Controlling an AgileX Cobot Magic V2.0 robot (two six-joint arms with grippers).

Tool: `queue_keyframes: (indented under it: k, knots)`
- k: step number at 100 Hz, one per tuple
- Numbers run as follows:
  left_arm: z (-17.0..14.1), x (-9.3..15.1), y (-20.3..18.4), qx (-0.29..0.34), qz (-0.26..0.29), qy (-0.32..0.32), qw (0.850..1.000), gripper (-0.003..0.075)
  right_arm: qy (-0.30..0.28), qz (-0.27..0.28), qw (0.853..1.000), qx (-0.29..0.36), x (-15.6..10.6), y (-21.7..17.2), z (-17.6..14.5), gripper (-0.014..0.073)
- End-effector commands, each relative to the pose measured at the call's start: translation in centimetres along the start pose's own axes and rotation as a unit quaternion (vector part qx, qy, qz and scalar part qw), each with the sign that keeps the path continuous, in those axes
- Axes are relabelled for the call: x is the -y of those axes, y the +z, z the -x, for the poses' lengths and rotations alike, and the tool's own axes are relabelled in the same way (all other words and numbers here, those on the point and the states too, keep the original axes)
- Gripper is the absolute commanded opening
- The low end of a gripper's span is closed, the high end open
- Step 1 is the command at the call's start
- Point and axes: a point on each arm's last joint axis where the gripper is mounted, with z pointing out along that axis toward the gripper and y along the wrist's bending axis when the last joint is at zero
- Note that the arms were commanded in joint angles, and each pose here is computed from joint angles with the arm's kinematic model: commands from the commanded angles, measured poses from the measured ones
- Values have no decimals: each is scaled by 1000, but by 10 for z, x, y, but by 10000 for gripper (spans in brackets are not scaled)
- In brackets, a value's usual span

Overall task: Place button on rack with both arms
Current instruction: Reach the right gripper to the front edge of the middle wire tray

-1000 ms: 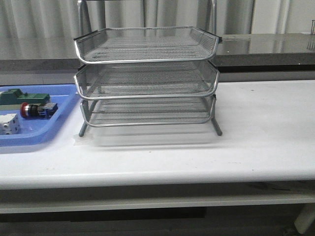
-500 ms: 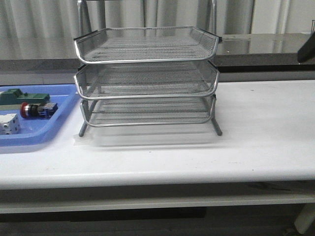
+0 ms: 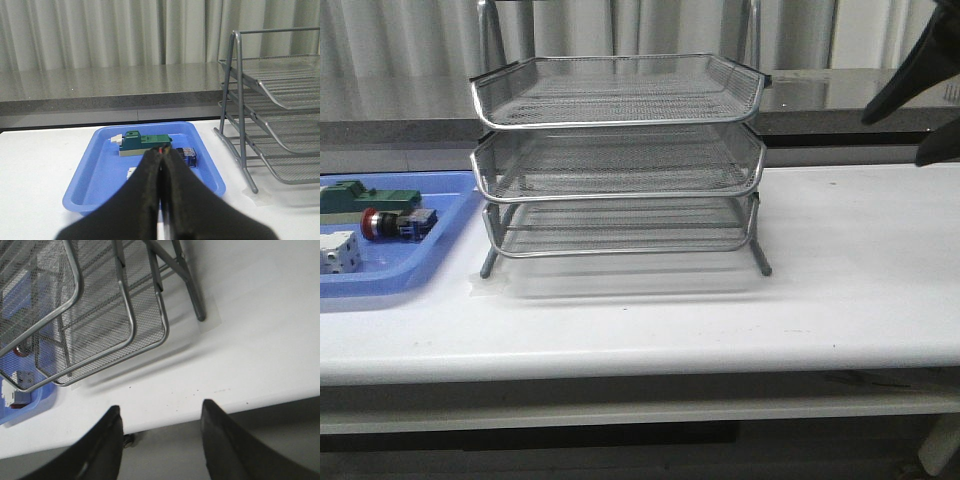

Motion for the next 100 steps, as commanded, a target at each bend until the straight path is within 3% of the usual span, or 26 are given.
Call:
queue_keyframes:
  k: [1,44,73,100]
  knots:
    - [-9,0,-1,32,3,-6,999,-21,14,37,999,31,-10,3,13,382]
    - [-9,0,-1,32,3,-6,999,-21,46,150,987,-25,-18,63,22,382]
    - [-9,0,-1,32,3,-6,999,-21,66,147,985,-63,-9,99,23,382]
    - [-9,0,-1,32,3,-6,999,-21,56,157,983,-78,-20,119,25,382]
